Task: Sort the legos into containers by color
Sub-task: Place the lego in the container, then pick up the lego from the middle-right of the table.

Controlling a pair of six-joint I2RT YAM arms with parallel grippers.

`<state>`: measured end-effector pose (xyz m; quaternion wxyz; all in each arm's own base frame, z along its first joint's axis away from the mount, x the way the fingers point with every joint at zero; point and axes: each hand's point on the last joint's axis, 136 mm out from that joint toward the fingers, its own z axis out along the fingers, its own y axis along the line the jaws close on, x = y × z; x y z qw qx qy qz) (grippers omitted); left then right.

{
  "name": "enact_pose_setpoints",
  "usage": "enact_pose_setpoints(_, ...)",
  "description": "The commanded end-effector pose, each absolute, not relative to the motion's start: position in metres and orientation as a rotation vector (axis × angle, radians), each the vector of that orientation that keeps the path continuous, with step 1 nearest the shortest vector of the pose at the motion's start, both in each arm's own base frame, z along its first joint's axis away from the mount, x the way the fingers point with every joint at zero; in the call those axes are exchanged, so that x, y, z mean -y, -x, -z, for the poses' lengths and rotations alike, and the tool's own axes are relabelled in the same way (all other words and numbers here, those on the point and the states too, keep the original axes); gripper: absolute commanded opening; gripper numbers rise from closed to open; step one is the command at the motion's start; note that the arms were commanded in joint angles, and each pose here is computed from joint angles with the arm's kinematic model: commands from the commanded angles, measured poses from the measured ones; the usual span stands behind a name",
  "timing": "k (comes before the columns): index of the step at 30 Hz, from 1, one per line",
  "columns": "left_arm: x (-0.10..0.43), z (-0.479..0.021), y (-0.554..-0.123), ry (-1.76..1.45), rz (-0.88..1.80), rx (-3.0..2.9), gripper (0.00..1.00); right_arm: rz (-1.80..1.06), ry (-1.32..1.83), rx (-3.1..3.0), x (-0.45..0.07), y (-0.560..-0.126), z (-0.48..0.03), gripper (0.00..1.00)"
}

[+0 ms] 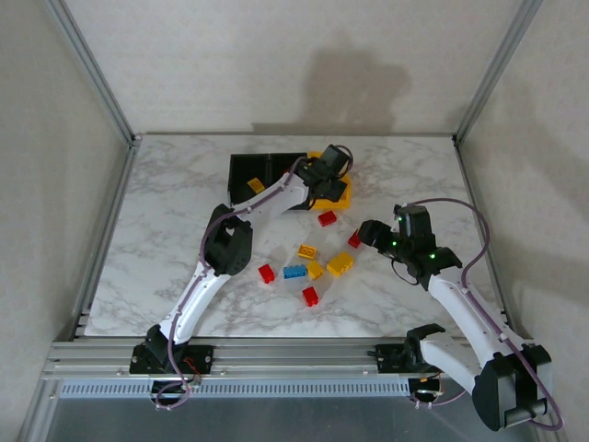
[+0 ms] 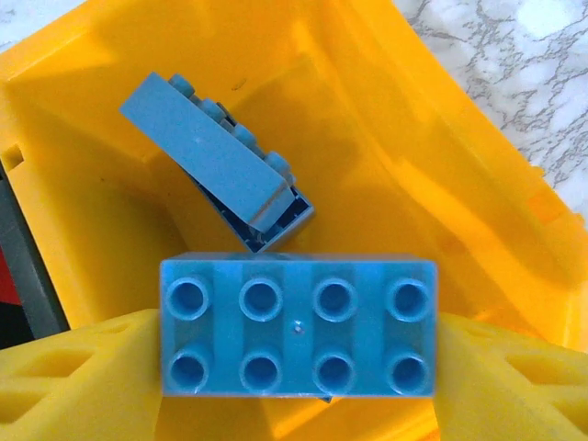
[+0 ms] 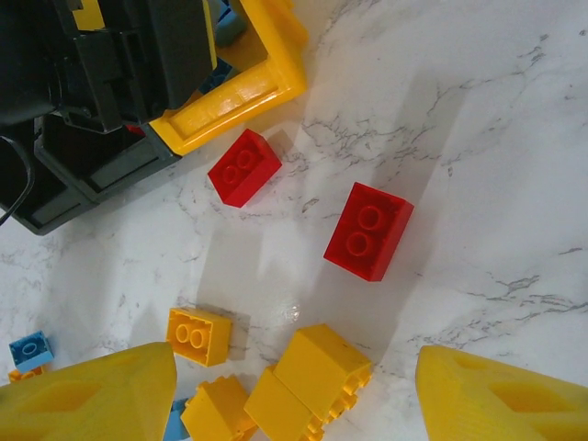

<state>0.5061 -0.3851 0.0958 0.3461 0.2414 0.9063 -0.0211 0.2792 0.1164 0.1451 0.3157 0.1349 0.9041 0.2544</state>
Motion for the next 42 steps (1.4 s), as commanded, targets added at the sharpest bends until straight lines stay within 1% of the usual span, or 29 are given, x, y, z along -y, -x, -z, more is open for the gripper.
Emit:
enact_pose_setpoints(1,0.391,-0.1,-0.51,-0.631,0.056,-2.326,0.74,-0.673,-0.352,-2.387,-0.117,-0.282,-0.146,0.69)
enact_pose_setpoints(4,0.391,-0.103,-0.509,-0.626,0.063,-2.326,0.77,-0.68,-0.349,-2.384,-0.118,-0.283,-0.149,0.69)
enact_pose_setpoints(6,0.39,-0.108,-0.509,-0.614,0.059,-2.321,0.77,-0.681,-0.347,-2.378,-0.118,-0.284,-0.15,0.69)
enact_pose_setpoints(11,0.392,-0.145,-0.5,-0.531,0.165,-2.308,0.76,-0.682,-0.314,-2.355,-0.12,-0.289,-0.158,0.7)
enact_pose_setpoints(16,0.378,-0.189,-0.476,-0.399,0.266,-2.31,0.76,-0.702,-0.225,-2.325,-0.127,-0.296,-0.171,0.7)
enact_pose_setpoints(21,0.341,-0.202,-0.44,-0.234,0.293,-2.362,0.74,-0.717,-0.109,-2.329,-0.144,-0.301,-0.18,0.69)
enact_pose_setpoints(25,0.311,-0.193,-0.407,-0.095,0.326,-2.416,0.73,-0.668,-0.093,-2.377,-0.15,-0.304,-0.173,0.67)
enact_pose_setpoints(33,0.273,-0.16,-0.341,0.103,0.509,-2.499,0.73,-0.559,-0.243,-2.506,-0.146,-0.311,-0.14,0.68)
enact_pose_setpoints(37,0.254,-0.148,-0.324,0.193,0.508,-2.512,0.73,-0.443,-0.338,-2.578,-0.135,-0.313,-0.121,0.69)
enact_pose_setpoints(42,0.255,-0.137,-0.305,0.235,0.635,-2.521,0.73,-0.315,-0.446,-2.678,-0.126,-0.314,-0.088,0.72)
